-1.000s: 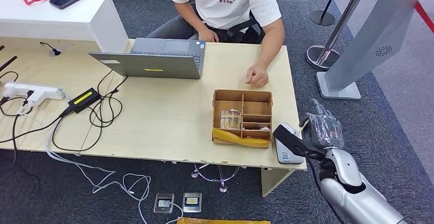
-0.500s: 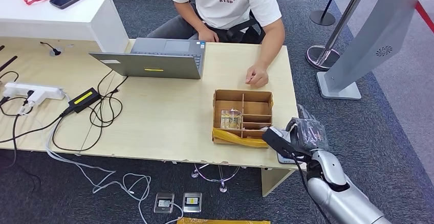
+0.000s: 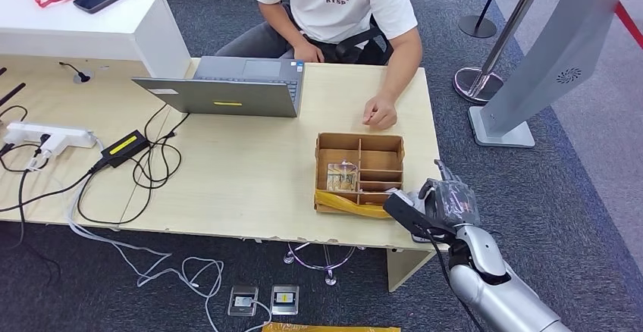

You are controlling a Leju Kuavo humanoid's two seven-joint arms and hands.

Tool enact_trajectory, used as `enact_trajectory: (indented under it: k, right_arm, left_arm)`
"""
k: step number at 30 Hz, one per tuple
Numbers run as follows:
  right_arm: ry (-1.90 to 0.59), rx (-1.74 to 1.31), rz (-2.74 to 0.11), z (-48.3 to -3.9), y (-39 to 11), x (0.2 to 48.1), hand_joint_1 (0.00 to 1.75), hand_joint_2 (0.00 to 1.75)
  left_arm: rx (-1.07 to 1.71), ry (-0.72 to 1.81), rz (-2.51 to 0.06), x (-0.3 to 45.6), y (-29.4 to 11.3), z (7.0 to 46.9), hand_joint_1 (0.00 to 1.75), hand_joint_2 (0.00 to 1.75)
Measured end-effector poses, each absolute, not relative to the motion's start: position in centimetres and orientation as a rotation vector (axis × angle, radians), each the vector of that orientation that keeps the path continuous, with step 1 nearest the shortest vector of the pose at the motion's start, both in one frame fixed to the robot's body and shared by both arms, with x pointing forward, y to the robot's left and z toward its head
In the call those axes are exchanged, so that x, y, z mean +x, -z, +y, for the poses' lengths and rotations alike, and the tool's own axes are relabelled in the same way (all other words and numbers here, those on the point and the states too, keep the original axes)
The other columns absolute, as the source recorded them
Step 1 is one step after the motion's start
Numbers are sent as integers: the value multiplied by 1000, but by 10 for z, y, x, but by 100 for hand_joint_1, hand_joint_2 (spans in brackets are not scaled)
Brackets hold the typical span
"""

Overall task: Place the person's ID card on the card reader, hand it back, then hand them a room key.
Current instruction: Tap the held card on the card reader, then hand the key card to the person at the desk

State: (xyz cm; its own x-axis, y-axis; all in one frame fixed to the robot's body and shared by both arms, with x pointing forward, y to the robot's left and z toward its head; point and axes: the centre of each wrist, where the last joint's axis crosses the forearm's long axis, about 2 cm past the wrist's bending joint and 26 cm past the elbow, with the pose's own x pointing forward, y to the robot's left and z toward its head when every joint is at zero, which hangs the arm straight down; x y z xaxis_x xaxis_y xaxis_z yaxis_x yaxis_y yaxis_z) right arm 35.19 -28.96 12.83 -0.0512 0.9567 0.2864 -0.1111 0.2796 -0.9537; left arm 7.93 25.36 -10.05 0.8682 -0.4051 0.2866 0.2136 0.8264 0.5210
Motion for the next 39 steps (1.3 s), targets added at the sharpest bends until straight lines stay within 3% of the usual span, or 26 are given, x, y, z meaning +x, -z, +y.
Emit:
enact_trajectory:
  k: [39]
  right_arm:
    - [-971,-864,-1236,-308,-102,347,175,175]
  left_arm:
    - [492,406,-446,81,99,247,0,0]
